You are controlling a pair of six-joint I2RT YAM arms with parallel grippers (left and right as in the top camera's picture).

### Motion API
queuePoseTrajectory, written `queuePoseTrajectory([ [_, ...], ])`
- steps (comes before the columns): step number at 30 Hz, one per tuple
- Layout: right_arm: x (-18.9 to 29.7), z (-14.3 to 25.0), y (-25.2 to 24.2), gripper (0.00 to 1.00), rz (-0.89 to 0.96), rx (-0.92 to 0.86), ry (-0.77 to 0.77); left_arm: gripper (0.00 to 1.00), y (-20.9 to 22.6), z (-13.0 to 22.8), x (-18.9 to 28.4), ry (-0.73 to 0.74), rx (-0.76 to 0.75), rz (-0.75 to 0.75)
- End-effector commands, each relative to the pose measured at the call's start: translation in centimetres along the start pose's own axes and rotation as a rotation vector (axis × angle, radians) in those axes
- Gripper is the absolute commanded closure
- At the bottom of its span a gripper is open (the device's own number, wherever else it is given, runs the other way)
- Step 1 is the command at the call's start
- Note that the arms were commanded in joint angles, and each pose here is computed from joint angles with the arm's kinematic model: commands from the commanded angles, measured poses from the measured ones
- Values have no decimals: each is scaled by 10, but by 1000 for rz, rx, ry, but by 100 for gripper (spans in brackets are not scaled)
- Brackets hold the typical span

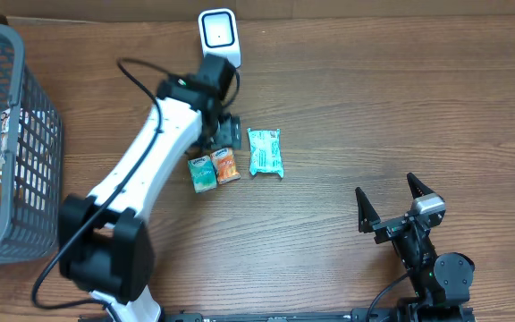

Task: Scan the item barcode
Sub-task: 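Carry the teal Kleenex pack out and place it left of orange pack, then move the left gripper back into the basket toward the green-lidded jar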

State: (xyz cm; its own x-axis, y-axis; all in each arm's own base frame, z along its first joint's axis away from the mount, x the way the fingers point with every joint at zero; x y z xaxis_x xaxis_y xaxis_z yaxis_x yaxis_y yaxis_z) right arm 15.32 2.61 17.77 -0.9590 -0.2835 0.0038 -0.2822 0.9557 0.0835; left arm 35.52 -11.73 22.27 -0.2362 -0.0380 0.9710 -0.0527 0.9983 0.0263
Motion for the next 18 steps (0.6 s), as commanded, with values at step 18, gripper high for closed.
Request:
queuePoseTrajectory([
  [18, 0, 2, -1, 0, 7, 3, -6, 0, 292, 29, 209, -551, 759, -270],
])
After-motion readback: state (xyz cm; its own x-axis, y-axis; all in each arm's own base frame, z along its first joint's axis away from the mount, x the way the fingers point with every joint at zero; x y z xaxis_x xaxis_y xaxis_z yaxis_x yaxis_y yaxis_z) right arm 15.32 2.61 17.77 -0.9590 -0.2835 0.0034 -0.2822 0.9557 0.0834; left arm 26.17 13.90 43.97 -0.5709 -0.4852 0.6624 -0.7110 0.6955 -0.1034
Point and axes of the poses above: each gripper's point midway between its finger pads, its own x axis back along the fingers, its own y axis along the line the jaws close on, z = x × y, the point moved 9 cm from there along x, back along the fingers, and after that the axes turned 2 degrees about -x, right-handed, at the moved point
